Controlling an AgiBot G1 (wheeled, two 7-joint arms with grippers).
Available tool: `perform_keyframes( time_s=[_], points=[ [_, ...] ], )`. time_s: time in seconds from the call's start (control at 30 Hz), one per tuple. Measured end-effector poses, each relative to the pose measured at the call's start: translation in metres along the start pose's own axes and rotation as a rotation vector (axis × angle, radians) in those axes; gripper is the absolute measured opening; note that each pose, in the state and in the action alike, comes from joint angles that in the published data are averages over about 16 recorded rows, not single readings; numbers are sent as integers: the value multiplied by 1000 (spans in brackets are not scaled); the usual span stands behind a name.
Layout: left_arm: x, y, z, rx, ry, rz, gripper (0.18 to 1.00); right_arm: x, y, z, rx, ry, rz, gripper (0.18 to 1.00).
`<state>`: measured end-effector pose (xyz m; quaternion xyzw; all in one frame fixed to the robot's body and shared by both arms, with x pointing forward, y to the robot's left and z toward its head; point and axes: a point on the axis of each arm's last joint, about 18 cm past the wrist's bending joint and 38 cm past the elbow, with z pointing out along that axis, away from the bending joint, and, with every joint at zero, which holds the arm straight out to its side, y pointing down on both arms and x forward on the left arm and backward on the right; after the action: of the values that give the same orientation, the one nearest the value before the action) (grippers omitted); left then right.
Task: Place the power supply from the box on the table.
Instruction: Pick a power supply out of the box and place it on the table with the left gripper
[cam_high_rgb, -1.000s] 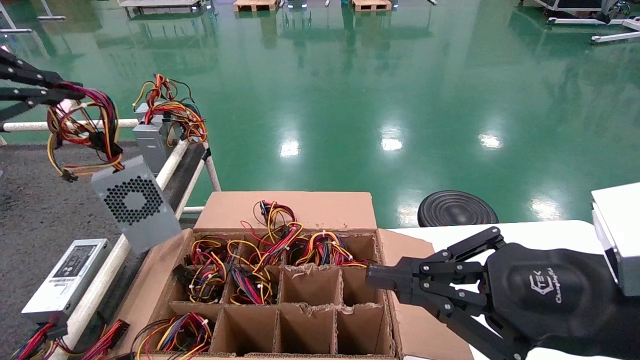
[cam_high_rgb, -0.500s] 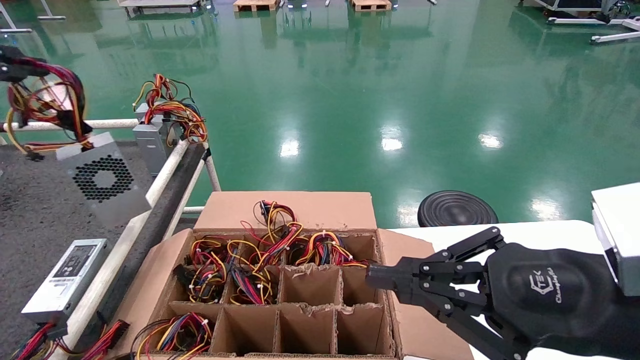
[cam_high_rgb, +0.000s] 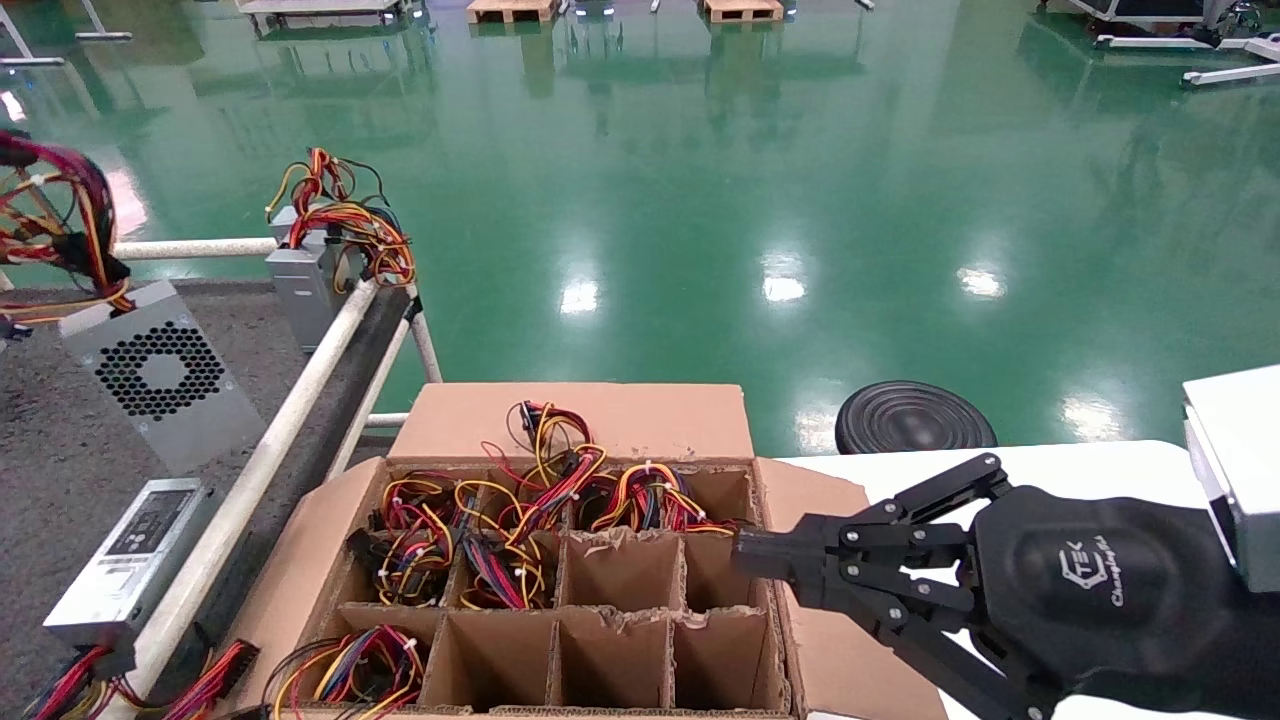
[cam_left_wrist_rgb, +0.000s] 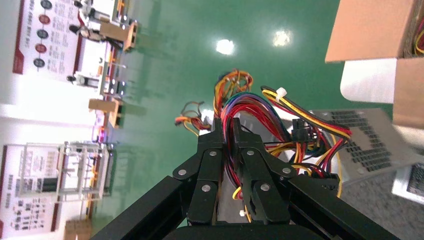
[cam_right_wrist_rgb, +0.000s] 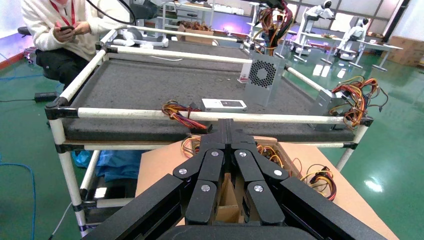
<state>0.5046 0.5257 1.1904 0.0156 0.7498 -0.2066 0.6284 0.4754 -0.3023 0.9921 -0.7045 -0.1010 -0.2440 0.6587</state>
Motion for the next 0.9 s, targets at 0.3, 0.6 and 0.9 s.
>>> perform_keyframes(
  time_s=[0.3,0.6,0.9],
  points=[
    [10,16,-4,-37,16,-36,203,0,0,0,0,0,0,194],
    [20,28,-4,-59,34,-69,203,0,0,0,0,0,0,194],
    [24,33,-2,-68,42,-84,203,0,0,0,0,0,0,194]
  ],
)
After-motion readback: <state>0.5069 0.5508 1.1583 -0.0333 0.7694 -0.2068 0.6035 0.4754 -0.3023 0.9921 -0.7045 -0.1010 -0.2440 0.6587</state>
